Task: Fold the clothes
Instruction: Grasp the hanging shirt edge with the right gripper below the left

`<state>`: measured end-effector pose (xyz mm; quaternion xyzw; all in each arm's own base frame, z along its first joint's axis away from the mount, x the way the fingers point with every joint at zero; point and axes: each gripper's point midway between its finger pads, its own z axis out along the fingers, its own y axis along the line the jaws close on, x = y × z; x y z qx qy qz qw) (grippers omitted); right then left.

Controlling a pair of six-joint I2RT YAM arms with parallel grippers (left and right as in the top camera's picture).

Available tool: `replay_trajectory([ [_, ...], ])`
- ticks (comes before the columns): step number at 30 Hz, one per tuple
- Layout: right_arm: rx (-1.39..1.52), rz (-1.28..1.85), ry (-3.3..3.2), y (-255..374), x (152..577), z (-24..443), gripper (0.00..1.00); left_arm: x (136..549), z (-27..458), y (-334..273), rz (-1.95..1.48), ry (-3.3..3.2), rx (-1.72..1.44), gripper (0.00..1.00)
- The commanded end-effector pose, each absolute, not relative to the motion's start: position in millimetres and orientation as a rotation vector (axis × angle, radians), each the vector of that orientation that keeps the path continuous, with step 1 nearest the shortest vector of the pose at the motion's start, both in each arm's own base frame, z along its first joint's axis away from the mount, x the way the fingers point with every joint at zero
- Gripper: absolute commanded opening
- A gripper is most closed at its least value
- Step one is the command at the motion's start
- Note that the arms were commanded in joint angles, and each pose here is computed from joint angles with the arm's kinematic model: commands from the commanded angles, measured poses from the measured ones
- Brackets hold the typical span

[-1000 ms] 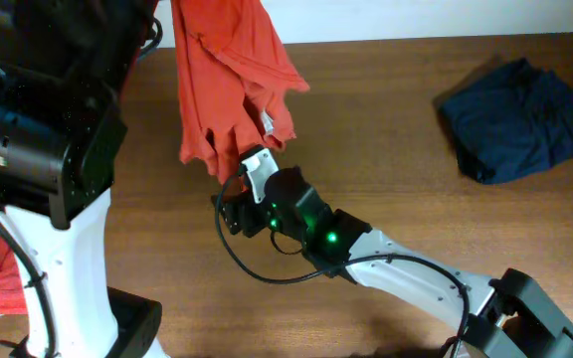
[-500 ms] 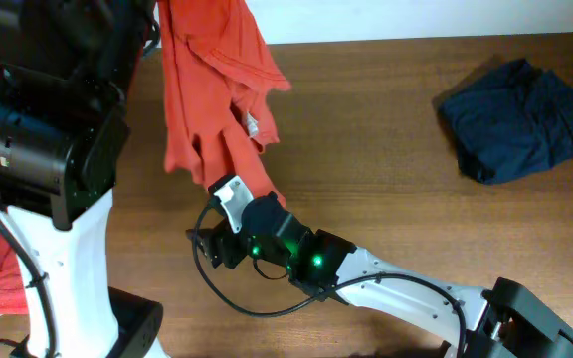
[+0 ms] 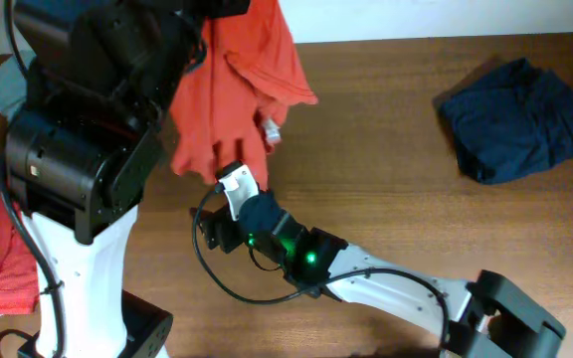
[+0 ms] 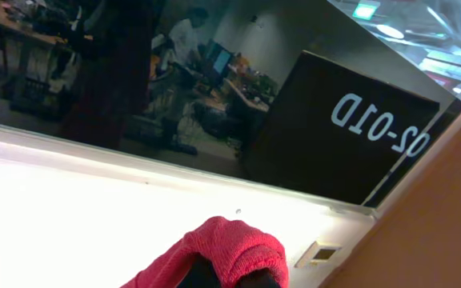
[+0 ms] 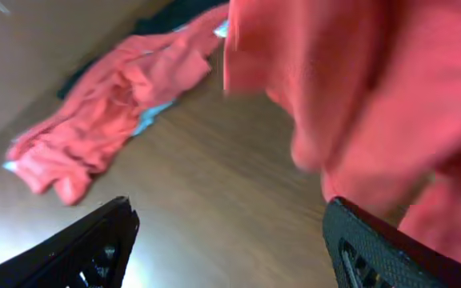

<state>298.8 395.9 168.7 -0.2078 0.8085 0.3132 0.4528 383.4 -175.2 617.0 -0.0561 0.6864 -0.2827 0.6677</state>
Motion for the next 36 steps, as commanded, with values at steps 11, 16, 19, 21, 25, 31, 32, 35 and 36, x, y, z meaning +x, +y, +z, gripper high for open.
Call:
replay_trajectory([
  [11, -0.299, 0.494, 2.090, 331, 360, 142, 0.78, 376, 624, -166, -0.612, 1.529, -0.157, 0.01],
  [16, -0.302, 0.520, 2.092, 328, 365, 143, 0.78, 377, 614, -162, -0.578, 1.565, -0.174, 0.01],
  [19, -0.307, 0.547, 2.080, 327, 370, 147, 0.78, 377, 610, -163, -0.576, 1.581, -0.169, 0.01],
  [21, -0.323, 0.562, 2.069, 327, 372, 149, 0.78, 376, 609, -165, -0.582, 1.586, -0.162, 0.01],
  [25, -0.301, 0.556, 2.062, 319, 380, 151, 0.78, 373, 609, -173, -0.596, 1.589, -0.146, 0.01],
  [31, -0.364, 0.611, 2.050, 322, 381, 154, 0.77, 371, 609, -177, -0.603, 1.591, -0.138, 0.01],
  [32, -0.372, 0.626, 2.051, 323, 380, 154, 0.73, 371, 609, -177, -0.602, 1.591, -0.139, 0.01],
  [35, -0.399, 0.643, 2.046, 326, 378, 154, 0.55, 371, 609, -177, -0.602, 1.592, -0.138, 0.01],
  [36, -0.403, 0.643, 2.045, 326, 378, 155, 0.49, 371, 608, -177, -0.602, 1.593, -0.139, 0.01],
])
